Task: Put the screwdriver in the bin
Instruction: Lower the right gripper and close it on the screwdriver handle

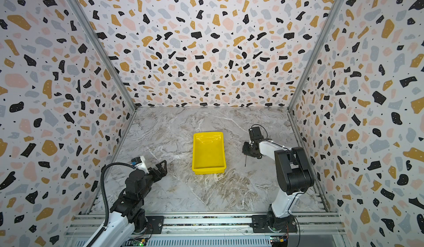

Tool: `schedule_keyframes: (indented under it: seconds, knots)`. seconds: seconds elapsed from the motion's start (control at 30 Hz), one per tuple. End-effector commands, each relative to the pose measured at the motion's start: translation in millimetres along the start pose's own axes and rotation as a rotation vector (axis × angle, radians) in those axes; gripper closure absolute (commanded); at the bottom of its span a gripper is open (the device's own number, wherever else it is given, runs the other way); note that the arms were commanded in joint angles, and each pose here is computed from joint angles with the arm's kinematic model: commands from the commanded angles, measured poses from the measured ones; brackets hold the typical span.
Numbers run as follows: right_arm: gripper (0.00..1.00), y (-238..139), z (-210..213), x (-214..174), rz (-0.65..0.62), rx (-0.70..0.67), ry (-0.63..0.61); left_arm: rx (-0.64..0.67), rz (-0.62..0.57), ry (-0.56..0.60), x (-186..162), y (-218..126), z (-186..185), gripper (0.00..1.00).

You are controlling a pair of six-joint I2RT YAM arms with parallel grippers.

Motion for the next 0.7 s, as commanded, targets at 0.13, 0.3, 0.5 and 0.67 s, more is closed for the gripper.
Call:
schedule_keyframes:
  seconds: [0.13, 0.3, 0.5, 0.67]
  knots:
    - [0.72, 6, -4, -15, 0.060, -0.056, -0.009, -0.039, -0.049, -0.005, 13, -2, -12, 0.00]
    - [0.72, -4, -7, -19, 0.028, -0.091, -0.024, -0.042, -0.047, -0.002, 13, -2, -12, 0.00]
    - [0.74, -19, -7, -16, -0.007, -0.107, -0.038, -0.049, -0.044, 0.001, 12, -2, -13, 0.00]
    - [0.69, -27, -8, -13, -0.030, -0.135, -0.057, -0.054, -0.037, 0.002, 12, -2, -13, 0.00]
Point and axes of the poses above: each gripper's point midway between its finger pads, its own y axis out along the fingers, its own z axis along the line the jaws close on, x = y × z, the point moved 8 cm from there along -y, back along the fingers, and after that the axes turned 10 degrees about -y, right-handed, at the moved point
